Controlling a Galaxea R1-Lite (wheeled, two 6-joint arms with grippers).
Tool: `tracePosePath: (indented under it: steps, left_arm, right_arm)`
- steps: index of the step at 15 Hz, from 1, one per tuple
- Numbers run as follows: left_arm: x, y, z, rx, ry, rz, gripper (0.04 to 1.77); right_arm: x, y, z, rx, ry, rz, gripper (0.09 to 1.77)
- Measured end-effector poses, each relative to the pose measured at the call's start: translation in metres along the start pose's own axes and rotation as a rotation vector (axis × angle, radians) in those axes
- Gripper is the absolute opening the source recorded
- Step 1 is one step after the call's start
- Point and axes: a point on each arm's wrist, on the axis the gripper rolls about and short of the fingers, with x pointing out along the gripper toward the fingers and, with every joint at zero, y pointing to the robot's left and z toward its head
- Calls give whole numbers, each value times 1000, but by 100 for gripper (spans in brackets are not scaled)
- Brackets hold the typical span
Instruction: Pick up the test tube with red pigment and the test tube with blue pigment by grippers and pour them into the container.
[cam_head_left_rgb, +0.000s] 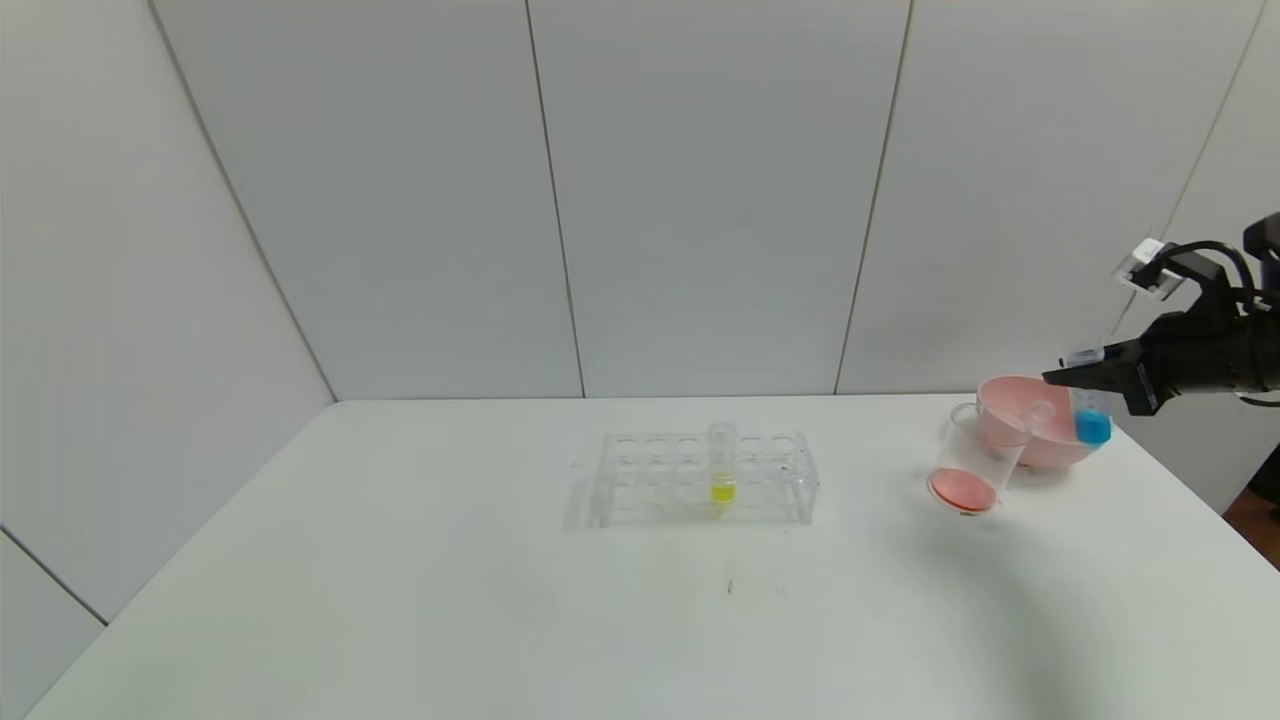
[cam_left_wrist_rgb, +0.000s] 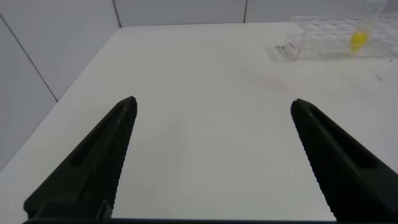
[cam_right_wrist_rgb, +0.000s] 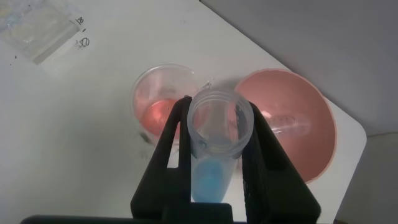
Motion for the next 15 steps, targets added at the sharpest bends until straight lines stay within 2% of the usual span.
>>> tracePosePath:
  steps: [4, 6, 8, 12, 15]
  left_arm:
    - [0, 0, 0, 0, 0, 0, 176]
    - [0, 0, 0, 0, 0, 0, 176]
    - [0, 0, 0, 0, 0, 0, 176]
    - [0, 0, 0, 0, 0, 0, 176]
    - [0, 0, 0, 0, 0, 0, 176]
  right_arm:
    - [22, -11, 21, -37, 35, 25, 52]
    - [28, -15, 24, -64, 98, 14, 52]
    - [31, -19, 24, -132, 180, 6, 52]
    - [37, -21, 22, -260, 229, -4, 52]
    - [34, -18, 20, -343, 299, 3, 52]
